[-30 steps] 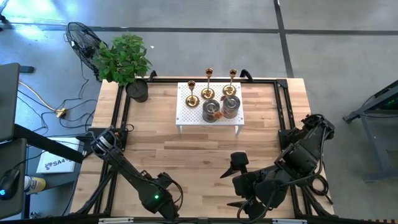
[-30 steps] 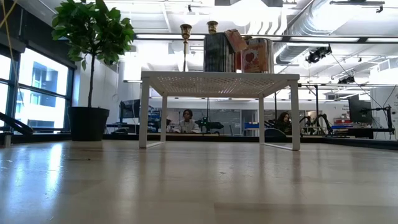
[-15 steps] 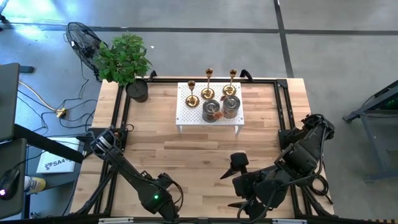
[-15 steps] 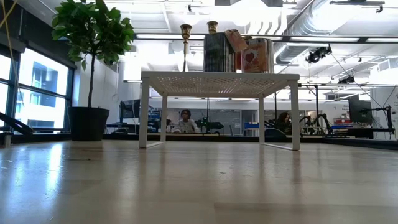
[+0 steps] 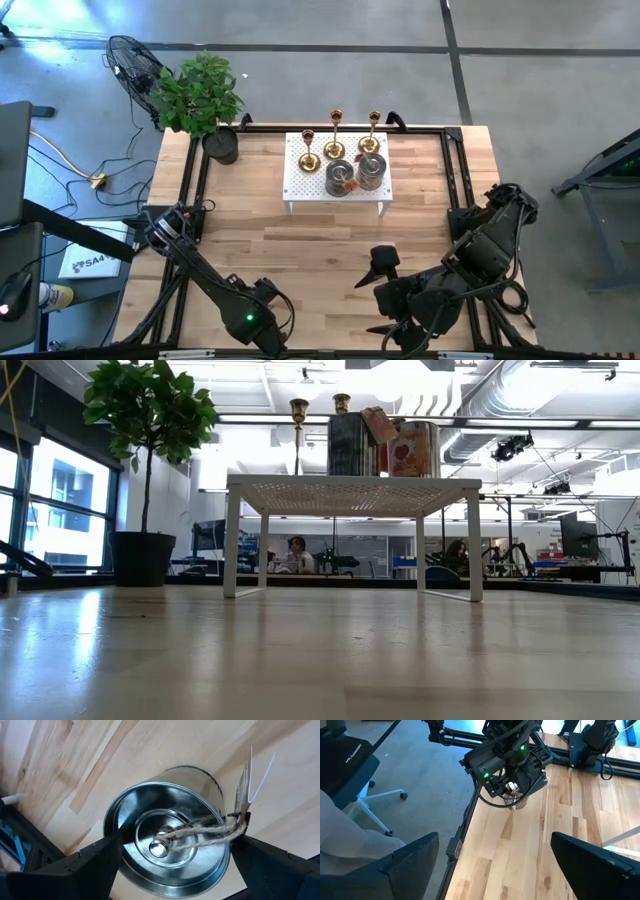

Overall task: Pick & Place candle stick holders
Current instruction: Align the silver scented candle with the other silver scented candles on the shelf

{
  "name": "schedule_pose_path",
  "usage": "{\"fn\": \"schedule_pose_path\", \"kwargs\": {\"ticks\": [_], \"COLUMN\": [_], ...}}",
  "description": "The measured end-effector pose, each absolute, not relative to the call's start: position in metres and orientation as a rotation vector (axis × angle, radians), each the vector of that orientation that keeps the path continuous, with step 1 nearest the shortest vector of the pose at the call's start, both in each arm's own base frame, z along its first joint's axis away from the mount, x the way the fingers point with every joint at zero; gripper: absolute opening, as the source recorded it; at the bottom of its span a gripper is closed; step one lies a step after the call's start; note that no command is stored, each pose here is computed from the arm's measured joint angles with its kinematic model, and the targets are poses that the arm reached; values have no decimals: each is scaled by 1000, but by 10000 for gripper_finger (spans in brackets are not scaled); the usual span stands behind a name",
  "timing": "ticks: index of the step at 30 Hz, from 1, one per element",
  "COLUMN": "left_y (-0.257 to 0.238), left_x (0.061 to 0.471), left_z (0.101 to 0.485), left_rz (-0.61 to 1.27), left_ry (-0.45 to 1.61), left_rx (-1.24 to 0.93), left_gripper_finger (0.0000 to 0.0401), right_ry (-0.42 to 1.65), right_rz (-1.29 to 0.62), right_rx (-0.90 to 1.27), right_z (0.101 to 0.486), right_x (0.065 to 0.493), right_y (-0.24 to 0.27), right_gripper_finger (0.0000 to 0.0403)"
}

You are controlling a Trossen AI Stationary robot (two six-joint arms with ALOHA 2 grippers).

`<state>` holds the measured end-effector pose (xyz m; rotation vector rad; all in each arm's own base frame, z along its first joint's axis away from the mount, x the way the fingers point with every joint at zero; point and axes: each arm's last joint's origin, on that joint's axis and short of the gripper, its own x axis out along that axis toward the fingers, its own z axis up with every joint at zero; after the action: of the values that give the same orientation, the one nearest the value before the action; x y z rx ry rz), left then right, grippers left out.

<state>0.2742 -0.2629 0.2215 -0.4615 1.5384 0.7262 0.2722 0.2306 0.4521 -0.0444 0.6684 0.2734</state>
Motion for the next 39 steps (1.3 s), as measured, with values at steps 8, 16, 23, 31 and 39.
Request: {"fn": "schedule_pose_path", "kwargs": {"ticks": [8,16,23,31,39], "left_y": [-263,-263,-263,-264,-264], "left_x": [274,275,275,276,277], "left_z": [218,218,217,216,216], "left_rz": [715,715,716,703,700], "left_ry": [1532,1532,1533,1508,1503], "left_rx": [-473,-473,-472,-480,-482], "left_gripper_finger": [353,353,315,257,251], "right_ry": [669,669,669,667,670], "right_rz": [274,274,276,280,280], "right_rx": [-45,-45,-50,-63,-65], "right_z": [452,452,452,452,452], "right_x": [272,272,272,272,272], "right_y": [231,231,231,231,230], "right_gripper_finger": [378,378,378,378,378]}}
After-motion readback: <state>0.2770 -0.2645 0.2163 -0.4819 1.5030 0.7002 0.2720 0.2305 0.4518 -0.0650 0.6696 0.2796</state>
